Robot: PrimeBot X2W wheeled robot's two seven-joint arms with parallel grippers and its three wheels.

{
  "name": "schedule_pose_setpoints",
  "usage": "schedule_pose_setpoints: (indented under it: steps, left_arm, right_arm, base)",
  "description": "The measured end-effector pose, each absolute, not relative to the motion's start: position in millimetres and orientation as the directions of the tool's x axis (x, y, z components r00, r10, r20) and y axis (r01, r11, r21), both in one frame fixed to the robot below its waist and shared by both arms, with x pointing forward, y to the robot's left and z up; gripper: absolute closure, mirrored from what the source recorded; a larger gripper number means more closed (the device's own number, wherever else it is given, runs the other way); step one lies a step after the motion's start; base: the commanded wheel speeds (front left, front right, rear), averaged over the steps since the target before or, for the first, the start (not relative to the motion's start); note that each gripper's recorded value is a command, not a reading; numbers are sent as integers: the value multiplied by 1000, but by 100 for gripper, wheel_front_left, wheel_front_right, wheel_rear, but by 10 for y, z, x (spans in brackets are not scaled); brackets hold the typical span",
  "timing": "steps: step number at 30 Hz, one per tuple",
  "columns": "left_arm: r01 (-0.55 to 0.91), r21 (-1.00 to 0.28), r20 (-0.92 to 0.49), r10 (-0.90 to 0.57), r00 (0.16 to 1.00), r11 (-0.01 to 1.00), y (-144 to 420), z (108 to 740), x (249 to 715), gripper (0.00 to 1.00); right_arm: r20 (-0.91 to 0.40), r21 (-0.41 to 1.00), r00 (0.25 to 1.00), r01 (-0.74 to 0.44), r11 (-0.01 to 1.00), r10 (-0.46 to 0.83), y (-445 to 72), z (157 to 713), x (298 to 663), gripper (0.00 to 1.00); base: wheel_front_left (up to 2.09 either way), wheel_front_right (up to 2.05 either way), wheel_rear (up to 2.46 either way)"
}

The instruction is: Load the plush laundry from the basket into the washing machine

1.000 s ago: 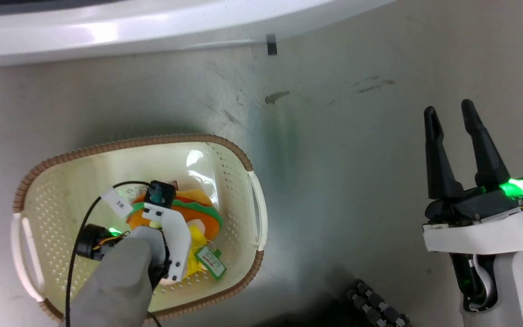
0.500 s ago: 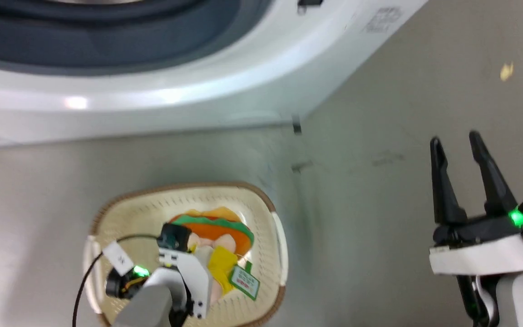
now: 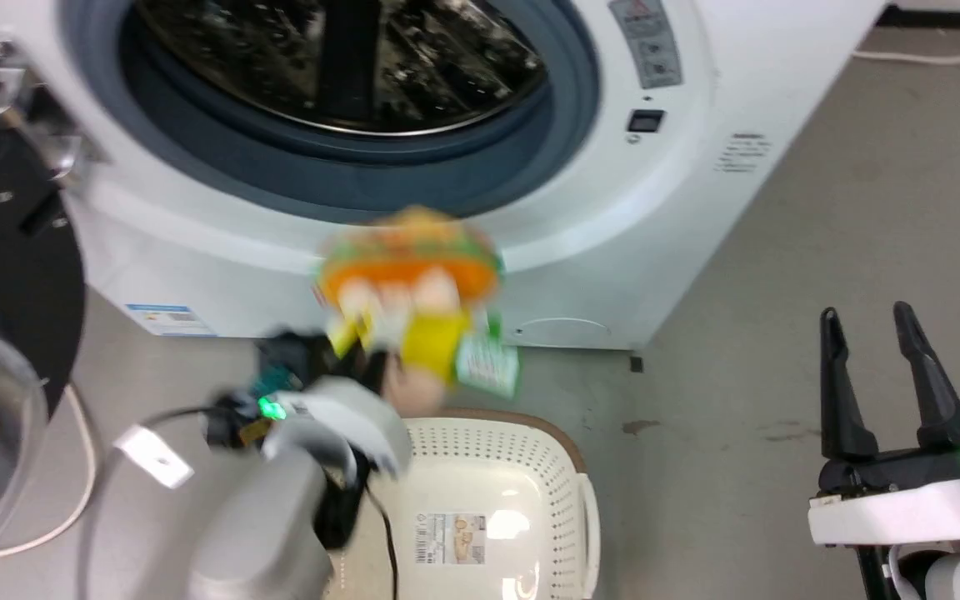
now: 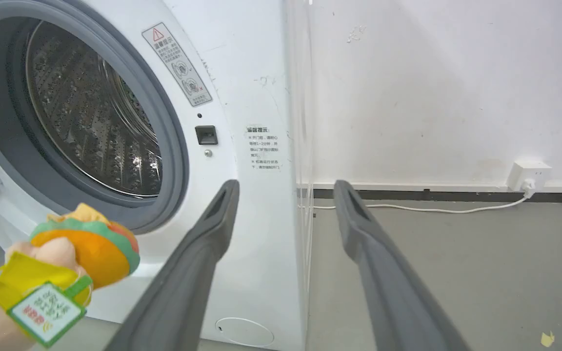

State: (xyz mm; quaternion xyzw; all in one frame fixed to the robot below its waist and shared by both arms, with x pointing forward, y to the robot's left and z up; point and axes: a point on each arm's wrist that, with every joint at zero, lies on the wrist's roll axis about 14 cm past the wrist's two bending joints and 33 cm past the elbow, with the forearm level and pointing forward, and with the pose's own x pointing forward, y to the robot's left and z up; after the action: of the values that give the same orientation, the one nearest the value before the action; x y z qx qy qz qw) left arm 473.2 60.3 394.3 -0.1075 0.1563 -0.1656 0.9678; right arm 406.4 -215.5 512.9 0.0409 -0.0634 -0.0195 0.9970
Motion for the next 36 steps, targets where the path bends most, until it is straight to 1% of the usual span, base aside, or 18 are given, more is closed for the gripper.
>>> schedule_pose_setpoints:
  steps: [3, 6, 8, 12, 16, 21, 26, 30, 36]
  left_arm:
    - [289, -219, -84, -313, 946, 932, 741, 4502, 4960, 100]
    - [285, -211, 24, -287, 958, 935, 803, 4805, 5115, 100]
    - [286, -213, 63, -279, 958, 934, 798, 4903, 5246, 100]
    - [318, -166, 68, -310, 948, 934, 710, 5024, 5698, 100]
    - [318, -148, 35, -316, 948, 936, 656, 5043, 6217, 100]
    - [317, -110, -60, -325, 944, 942, 573, 4817, 6777, 100]
    - [295, -66, -136, -301, 944, 953, 546, 4581, 7242, 100]
    - [277, -58, -226, -283, 932, 959, 499, 4234, 7453, 100]
    - [267, -14, -335, -256, 907, 964, 446, 3688, 7531, 100]
  right_arm:
    - [133, 80, 991, 10, 997, -21, -2078, 5148, 4103, 0]
    - [121, 80, 993, 2, 997, -11, -2047, 5091, 4148, 0]
    - [107, 79, 994, 1, 997, -10, -2044, 5033, 4188, 0]
    - [74, 88, 997, 10, 996, -16, -2070, 4879, 4296, 0]
    - [39, 107, 998, 47, 993, -51, -2190, 4717, 4391, 0]
    - [-24, 115, 994, 111, 987, -109, -2389, 4470, 4412, 0]
    - [-70, 107, 985, 162, 981, -155, -2558, 4309, 4401, 0]
    - [-104, 93, 976, 203, 975, -193, -2692, 4201, 4361, 0]
    - [-139, 67, 963, 241, 968, -230, -2818, 4104, 4291, 0]
  base:
    - [0, 0, 0]
    - [0, 0, 0]
    - [0, 0, 0]
    - [0, 0, 0]
    - [0, 0, 0]
    - [0, 0, 0]
    - [0, 0, 0]
    - [0, 0, 0]
    - [0, 0, 0]
